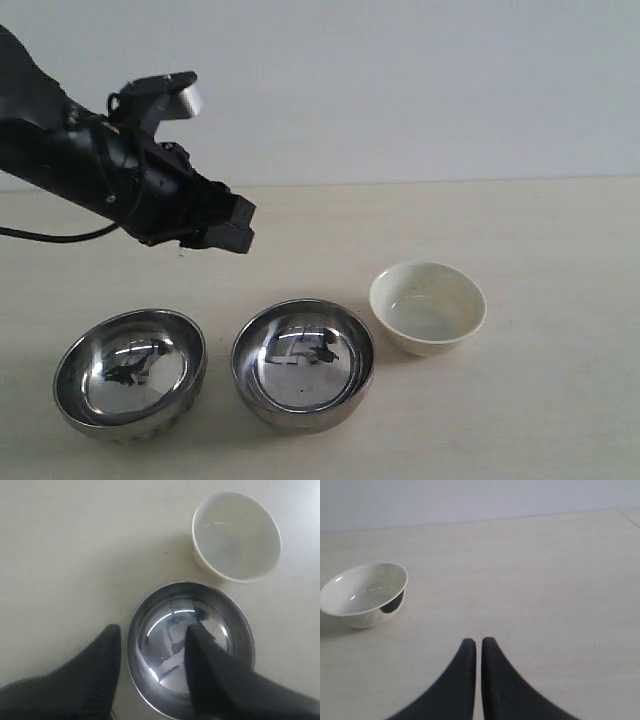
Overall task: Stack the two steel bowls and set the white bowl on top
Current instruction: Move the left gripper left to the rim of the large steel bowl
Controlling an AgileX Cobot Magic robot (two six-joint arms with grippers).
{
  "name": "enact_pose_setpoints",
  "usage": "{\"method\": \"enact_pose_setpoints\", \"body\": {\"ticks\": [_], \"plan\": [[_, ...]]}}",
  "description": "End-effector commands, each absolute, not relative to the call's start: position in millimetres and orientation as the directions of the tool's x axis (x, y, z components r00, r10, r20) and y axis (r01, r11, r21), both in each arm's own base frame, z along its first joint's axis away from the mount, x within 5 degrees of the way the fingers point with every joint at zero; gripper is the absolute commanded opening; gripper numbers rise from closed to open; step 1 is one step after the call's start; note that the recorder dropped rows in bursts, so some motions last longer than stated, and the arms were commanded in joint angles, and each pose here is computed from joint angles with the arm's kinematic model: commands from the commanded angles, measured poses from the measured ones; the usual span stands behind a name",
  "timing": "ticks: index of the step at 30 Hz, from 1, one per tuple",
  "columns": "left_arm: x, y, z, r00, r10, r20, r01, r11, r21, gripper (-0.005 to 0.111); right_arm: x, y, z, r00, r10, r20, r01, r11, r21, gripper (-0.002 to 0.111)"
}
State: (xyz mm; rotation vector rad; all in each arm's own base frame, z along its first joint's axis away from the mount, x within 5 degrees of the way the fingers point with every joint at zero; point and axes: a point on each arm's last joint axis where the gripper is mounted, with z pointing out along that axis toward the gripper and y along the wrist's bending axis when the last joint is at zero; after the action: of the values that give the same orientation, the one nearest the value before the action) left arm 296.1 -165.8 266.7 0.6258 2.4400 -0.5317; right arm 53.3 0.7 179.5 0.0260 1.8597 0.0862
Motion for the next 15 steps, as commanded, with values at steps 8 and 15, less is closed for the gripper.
{"method": "enact_pose_setpoints", "body": {"ticks": [8,15], "plan": [[231.8,-132.6,314.7,-0.644,0.213,-0.735,0.519,0.827,-0.215,0.004,53.1,0.5,180.4,-0.276,0.062,-0.959,-0.025,0.997,0.071,0.000],[181.7,-105.2,298.0,-0.594,0.068,-0.802,0.458,0.848,-0.267,0.004,53.1,0.5,180.4,-0.276,0.062,-0.959,-0.025,0.997,0.071,0.000]]}}
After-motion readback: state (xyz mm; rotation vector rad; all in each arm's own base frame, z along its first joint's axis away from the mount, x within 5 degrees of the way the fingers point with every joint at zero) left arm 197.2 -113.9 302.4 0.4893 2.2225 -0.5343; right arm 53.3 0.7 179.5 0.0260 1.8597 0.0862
